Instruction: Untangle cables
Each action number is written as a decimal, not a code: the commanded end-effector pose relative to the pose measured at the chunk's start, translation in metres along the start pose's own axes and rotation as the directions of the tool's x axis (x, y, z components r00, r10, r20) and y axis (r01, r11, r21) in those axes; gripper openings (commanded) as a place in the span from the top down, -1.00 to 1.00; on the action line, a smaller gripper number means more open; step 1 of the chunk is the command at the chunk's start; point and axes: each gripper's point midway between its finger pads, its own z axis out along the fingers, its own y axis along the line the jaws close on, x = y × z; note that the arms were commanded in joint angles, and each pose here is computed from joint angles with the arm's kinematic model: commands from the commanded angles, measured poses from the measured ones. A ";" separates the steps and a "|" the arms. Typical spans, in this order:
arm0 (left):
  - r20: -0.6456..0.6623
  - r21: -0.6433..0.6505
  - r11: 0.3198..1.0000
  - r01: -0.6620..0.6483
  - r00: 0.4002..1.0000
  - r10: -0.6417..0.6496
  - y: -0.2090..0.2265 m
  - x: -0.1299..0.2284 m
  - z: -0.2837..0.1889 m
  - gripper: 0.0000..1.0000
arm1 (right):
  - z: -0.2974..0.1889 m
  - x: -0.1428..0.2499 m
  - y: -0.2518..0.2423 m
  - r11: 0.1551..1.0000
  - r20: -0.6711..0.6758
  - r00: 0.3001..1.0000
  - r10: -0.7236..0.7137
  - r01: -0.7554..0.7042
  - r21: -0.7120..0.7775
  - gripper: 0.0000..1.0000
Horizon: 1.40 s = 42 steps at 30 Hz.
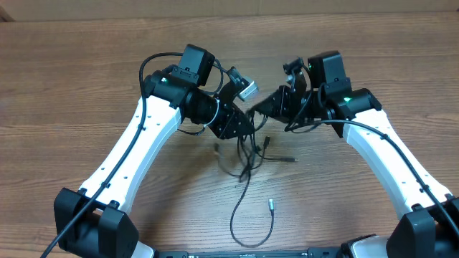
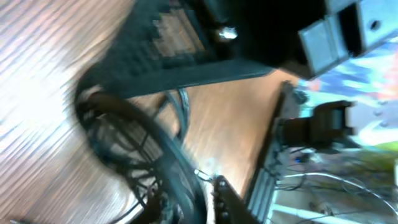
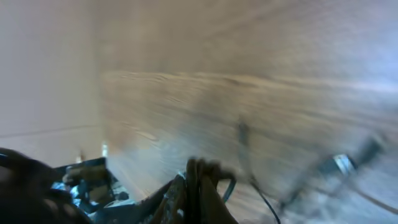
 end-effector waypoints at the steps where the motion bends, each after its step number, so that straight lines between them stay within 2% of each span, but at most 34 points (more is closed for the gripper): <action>1: -0.046 -0.152 0.988 -0.031 0.999 0.024 0.021 0.008 -0.005 0.40 | -0.008 -0.010 -0.007 0.997 0.054 0.998 -0.023 0.019 0.076 0.92; 6: -0.064 -0.236 0.972 -0.012 0.998 -0.004 0.035 0.011 -0.008 0.18 | -0.007 -0.007 -0.001 0.997 0.034 0.997 -0.067 0.066 0.044 0.92; 10: -0.043 -0.291 0.956 0.030 0.998 -0.044 0.045 0.008 -0.011 0.19 | -0.007 -0.005 0.008 0.994 0.019 0.994 -0.105 0.105 -0.006 0.92; 18: 0.050 -0.297 0.952 0.081 0.996 -0.069 0.048 -0.012 -0.012 0.18 | -0.007 -0.002 0.014 0.991 0.007 0.992 -0.128 0.128 -0.039 0.92; 24: 0.098 -0.247 0.966 0.081 0.994 -0.058 0.041 -0.025 -0.010 0.19 | -0.007 0.000 0.018 0.989 -0.002 0.991 -0.134 0.134 -0.063 0.92; 30: 0.093 -0.241 0.967 0.084 0.994 -0.063 0.039 -0.024 -0.010 0.17 | -0.007 0.000 0.018 0.989 -0.002 0.991 -0.134 0.134 -0.063 0.92; 35: 0.081 -0.149 0.985 0.093 0.993 -0.081 0.029 -0.023 -0.001 0.17 | -0.007 0.000 0.018 0.989 -0.002 0.991 -0.134 0.134 -0.063 0.92; 38: 0.052 -0.139 0.984 0.115 0.993 -0.109 0.033 -0.017 0.007 0.19 | -0.007 0.000 0.018 0.989 -0.002 0.991 -0.134 0.134 -0.063 0.92; 42: 0.006 -0.086 0.984 0.156 0.988 -0.156 0.035 -0.008 0.021 0.43 | -0.007 0.000 0.018 0.989 -0.002 0.991 -0.134 0.133 -0.063 0.92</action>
